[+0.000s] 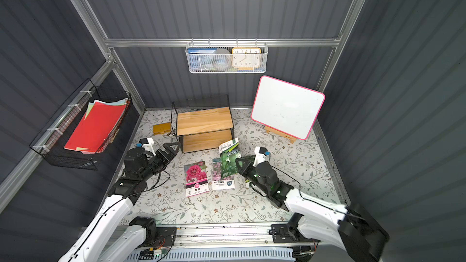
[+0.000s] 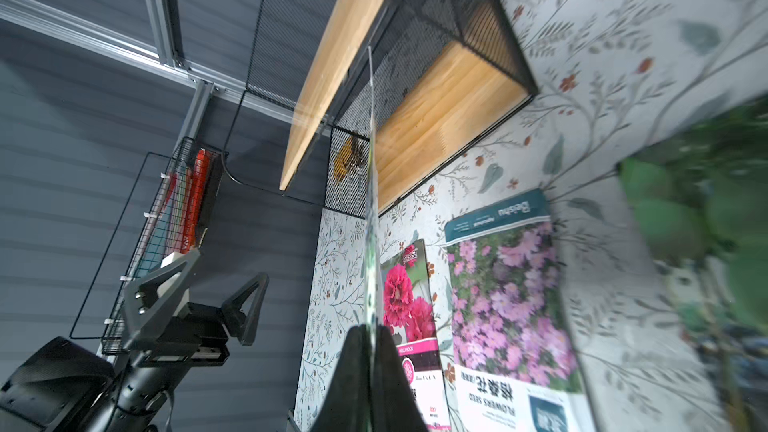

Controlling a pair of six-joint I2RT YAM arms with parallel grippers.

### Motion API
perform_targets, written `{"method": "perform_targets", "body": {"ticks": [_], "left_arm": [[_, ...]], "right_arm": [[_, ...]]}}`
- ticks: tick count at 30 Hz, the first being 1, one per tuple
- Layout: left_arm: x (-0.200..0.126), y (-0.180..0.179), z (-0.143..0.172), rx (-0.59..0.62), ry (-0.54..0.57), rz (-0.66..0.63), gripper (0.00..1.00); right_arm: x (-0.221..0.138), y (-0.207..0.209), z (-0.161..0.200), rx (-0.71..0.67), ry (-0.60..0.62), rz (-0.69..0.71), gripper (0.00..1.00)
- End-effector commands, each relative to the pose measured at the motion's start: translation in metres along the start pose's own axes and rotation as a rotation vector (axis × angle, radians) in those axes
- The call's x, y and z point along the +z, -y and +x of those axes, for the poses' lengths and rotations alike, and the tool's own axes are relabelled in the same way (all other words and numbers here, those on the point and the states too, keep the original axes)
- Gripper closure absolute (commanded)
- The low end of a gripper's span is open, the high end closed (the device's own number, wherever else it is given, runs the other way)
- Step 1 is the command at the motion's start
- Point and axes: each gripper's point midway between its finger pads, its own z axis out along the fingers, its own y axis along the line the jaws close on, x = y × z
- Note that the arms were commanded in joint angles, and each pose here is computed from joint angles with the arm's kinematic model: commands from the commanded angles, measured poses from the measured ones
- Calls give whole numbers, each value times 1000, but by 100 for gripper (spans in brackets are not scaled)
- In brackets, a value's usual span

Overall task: Take the seed bag off the shelf
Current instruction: Pick up the seed packet from the shelf, then place the seed packet at the center of the board.

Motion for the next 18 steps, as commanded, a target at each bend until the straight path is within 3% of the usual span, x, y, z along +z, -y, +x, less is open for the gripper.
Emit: {"method": "perform_targets", "body": {"ticks": [1,8,18], "left_arm": [[-2,5,-2,31,5,7,0],[4,5,0,27,-10,20,0],[5,4,0,29,-11,16,0]], "right_arm": [[-39,61,-11,-62,67,246,100],[-94,100,-36,-34,155,361,100],[-85,141,-48,1,123,467,100]]}}
